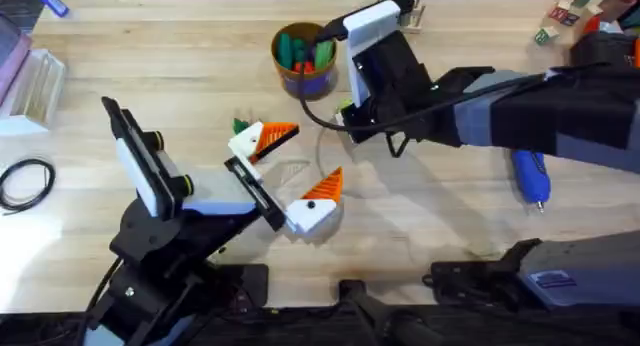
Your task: Pick up the gripper from the table and insert it into the empty holder that is missing its gripper. Then pick up a screw, insert it into the mounting hole, and use the screwdriver to tighten it. Finally, clean up the table by picking up the vegetable and placing it into the bucket.
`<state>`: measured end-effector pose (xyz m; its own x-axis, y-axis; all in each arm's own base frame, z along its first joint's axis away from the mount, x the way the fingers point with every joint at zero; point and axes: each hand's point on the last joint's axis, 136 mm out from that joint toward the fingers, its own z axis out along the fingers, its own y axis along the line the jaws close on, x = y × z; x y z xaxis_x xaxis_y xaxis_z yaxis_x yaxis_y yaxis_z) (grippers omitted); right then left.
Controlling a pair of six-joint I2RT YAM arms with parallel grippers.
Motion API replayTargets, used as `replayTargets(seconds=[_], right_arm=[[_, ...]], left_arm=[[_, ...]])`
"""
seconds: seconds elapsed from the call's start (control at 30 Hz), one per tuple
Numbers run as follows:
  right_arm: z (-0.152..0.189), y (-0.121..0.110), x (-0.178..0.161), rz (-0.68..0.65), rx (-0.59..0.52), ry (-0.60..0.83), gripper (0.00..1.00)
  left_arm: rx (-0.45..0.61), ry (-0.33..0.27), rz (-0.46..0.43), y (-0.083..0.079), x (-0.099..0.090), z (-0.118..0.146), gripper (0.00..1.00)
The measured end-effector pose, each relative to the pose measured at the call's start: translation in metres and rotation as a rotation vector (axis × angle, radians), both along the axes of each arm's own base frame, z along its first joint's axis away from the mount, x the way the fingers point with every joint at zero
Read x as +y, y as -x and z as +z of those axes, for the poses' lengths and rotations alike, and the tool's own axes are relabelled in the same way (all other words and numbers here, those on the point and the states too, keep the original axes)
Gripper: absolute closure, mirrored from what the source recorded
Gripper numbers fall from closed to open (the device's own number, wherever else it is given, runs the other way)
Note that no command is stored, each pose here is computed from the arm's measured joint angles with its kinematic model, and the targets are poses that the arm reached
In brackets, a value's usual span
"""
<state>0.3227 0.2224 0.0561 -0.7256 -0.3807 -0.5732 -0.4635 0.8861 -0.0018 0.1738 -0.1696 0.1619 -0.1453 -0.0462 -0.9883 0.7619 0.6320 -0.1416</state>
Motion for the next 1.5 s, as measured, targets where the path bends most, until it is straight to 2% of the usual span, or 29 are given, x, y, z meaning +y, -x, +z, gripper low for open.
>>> replayTargets(seconds=[0.77, 0.97, 1.1, 1.27, 1.5], right_arm=[[0.008, 0.007, -0.005, 0.0, 0.07, 0.052, 0.991], [0.005, 0.011, -0.007, 0.003, 0.09, 0.063, 0.816], [0.005, 0.015, -0.002, 0.022, 0.108, 0.038, 0.652], [0.005, 0.017, 0.0, 0.032, 0.12, 0.025, 0.583], [0.012, 0.015, 0.007, 0.044, 0.106, 0.01, 0.546]], left_arm=[[0.0, 0.0, 0.0, 0.0, 0.0, 0.0, 0.003], [0.0, 0.0, 0.0, 0.0, 0.0, 0.0, 0.004], [0.0, 0.0, 0.0, 0.0, 0.0, 0.0, 0.004], [0.0, 0.0, 0.0, 0.0, 0.0, 0.0, 0.004], [0.0, 0.0, 0.0, 0.0, 0.0, 0.0, 0.003]])
